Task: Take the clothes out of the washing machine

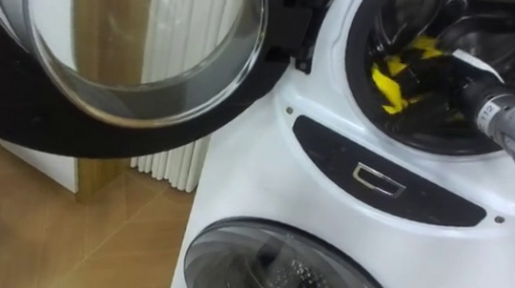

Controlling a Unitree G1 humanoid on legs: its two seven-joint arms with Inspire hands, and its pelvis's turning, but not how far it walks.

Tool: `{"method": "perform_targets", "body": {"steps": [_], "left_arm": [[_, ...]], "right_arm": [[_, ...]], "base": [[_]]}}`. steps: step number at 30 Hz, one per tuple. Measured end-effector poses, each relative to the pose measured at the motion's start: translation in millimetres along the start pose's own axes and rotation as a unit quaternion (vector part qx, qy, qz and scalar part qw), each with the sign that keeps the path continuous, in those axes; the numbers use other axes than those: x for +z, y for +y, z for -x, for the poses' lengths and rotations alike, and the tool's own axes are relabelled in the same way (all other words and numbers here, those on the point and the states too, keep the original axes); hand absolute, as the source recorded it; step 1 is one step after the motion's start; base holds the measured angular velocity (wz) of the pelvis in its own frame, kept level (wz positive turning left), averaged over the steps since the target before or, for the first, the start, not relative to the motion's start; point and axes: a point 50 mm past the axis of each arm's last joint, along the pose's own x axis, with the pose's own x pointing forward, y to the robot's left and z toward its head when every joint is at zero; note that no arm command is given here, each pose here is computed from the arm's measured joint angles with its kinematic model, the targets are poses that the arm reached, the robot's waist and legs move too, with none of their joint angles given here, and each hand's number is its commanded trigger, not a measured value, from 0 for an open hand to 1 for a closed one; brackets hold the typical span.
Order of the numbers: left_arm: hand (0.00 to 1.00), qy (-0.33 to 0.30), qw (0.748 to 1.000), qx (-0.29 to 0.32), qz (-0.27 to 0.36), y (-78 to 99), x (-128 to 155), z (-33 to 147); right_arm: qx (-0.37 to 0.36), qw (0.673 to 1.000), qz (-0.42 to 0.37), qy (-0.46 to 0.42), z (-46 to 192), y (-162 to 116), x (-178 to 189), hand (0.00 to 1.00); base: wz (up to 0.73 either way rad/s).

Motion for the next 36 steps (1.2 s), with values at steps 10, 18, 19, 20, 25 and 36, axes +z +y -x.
{"method": "perform_targets", "body": {"steps": [10, 18, 19, 20, 25, 36], "left_arm": [[0.0, -0.025, 1.0, 0.008, -0.001, 1.9, 17, 0.5], [0.0, -0.045, 0.999, 0.016, -0.015, 1.4, 21, 0.9], [0.0, -0.047, 0.999, 0.017, -0.015, 1.6, 21, 0.9], [0.0, -0.047, 0.999, 0.019, -0.016, 1.7, 20, 0.9], [0.0, -0.048, 0.999, 0.022, -0.01, 0.0, 17, 0.8], [0.0, -0.036, 0.998, 0.02, 0.036, -11.8, 2, 0.5]], "right_arm": [[0.023, 1.0, -0.001, -0.018, 1, 2, 3, 1.0], [0.015, 0.997, 0.019, -0.077, 8, 7, 24, 1.0], [0.014, 0.996, 0.021, -0.082, 9, 9, 25, 1.0], [0.012, 0.995, 0.027, -0.092, 10, 10, 29, 1.0], [-0.005, 0.987, 0.076, -0.142, 26, 22, 44, 1.0], [-0.034, 0.953, 0.036, -0.298, 92, 58, 72, 1.0]], "base": [[-0.04], [-0.07], [-0.16], [-0.2], [-0.16], [-0.13]]}}
